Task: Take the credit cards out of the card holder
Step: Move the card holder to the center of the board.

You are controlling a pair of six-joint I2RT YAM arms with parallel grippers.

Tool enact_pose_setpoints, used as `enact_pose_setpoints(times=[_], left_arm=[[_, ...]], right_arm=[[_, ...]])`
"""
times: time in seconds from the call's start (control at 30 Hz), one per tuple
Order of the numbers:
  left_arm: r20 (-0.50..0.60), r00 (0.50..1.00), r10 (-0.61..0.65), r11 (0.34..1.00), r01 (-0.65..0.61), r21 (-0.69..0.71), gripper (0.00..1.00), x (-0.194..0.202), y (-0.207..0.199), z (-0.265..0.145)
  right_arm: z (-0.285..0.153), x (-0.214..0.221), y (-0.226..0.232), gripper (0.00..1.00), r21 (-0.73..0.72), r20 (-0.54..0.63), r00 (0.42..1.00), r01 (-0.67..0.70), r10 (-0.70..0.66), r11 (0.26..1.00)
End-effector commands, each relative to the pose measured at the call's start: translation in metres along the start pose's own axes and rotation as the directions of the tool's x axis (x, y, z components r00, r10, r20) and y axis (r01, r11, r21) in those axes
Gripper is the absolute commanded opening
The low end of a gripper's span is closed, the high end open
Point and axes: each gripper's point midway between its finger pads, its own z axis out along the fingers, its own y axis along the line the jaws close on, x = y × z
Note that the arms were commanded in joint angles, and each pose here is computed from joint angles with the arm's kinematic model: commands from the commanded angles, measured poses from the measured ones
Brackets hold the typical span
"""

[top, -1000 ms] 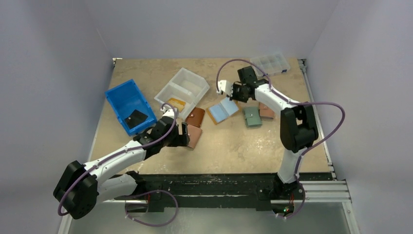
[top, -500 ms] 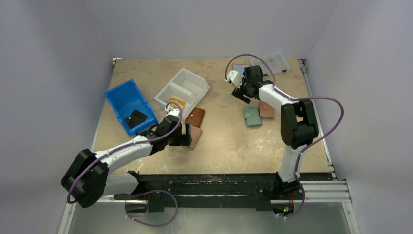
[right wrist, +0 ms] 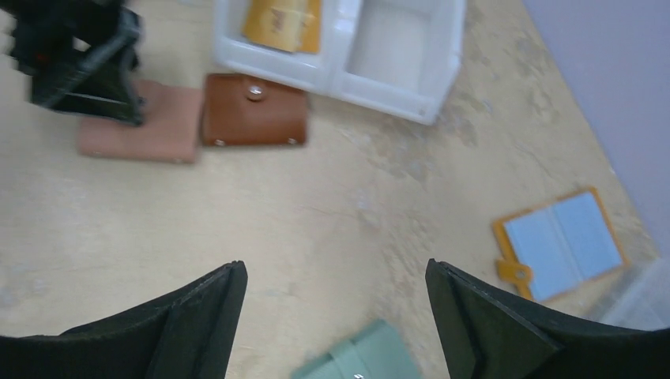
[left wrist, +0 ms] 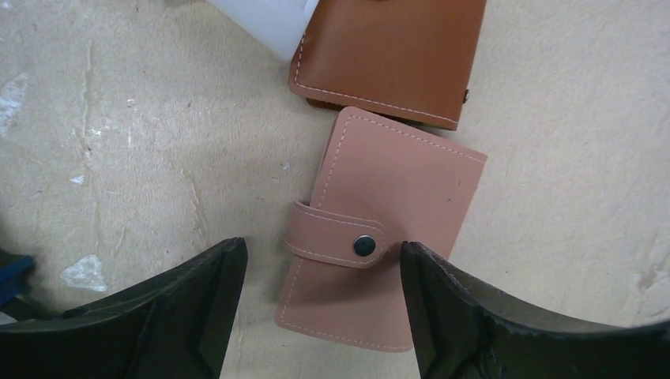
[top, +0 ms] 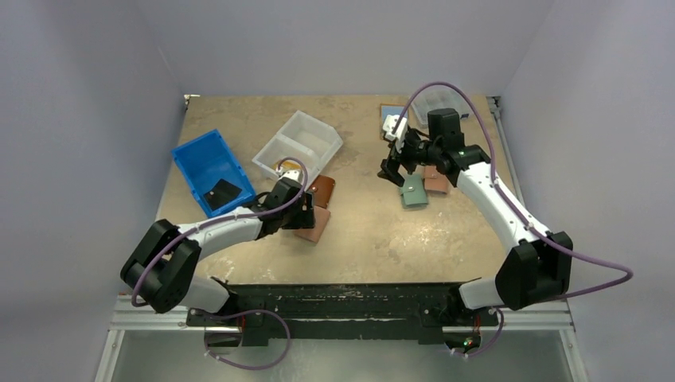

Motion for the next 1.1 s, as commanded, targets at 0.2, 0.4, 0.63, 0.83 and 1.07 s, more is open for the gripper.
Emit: enact_pose_setpoints(times=[0.2, 0.4, 0.63, 0.83, 1.07], left_arm=[[-0.110, 0.993, -0.041, 0.980, 0.061, 0.192, 0.36, 0.025, -0.035, 0.009], [-0.120, 0.984, -0.129, 0.928, 0.162, 0.335, 0.34, 0.046, -0.092, -0.002], [-0.087, 0.981, -0.174, 0.914, 0.194, 0.357, 0.38, 0.049, -0.116, -0.006], [0.048, 0.991, -0.126, 0.942, 0.104, 0.318, 0.63, 0.025, -0.093, -0.037], [0.108, 0.993, -0.057, 0.926, 0.012, 0.377, 0.66, 0.017, -0.097, -0.052]], right_arm=[[-0.002, 0.029, 0.095, 0.91, -0.354, 0.011, 0.986, -0.151, 0.165, 0.923], [0.005, 0.051, 0.112, 0.88, -0.404, -0.042, 0.977, -0.209, 0.210, 0.891], [0.012, 0.067, 0.123, 0.86, -0.424, -0.089, 0.970, -0.242, 0.226, 0.873], [0.029, 0.078, 0.142, 0.83, -0.449, -0.160, 0.971, -0.234, 0.181, 0.862], [0.063, 0.095, 0.149, 0.78, -0.377, -0.326, 0.903, -0.397, 0.281, 0.837]])
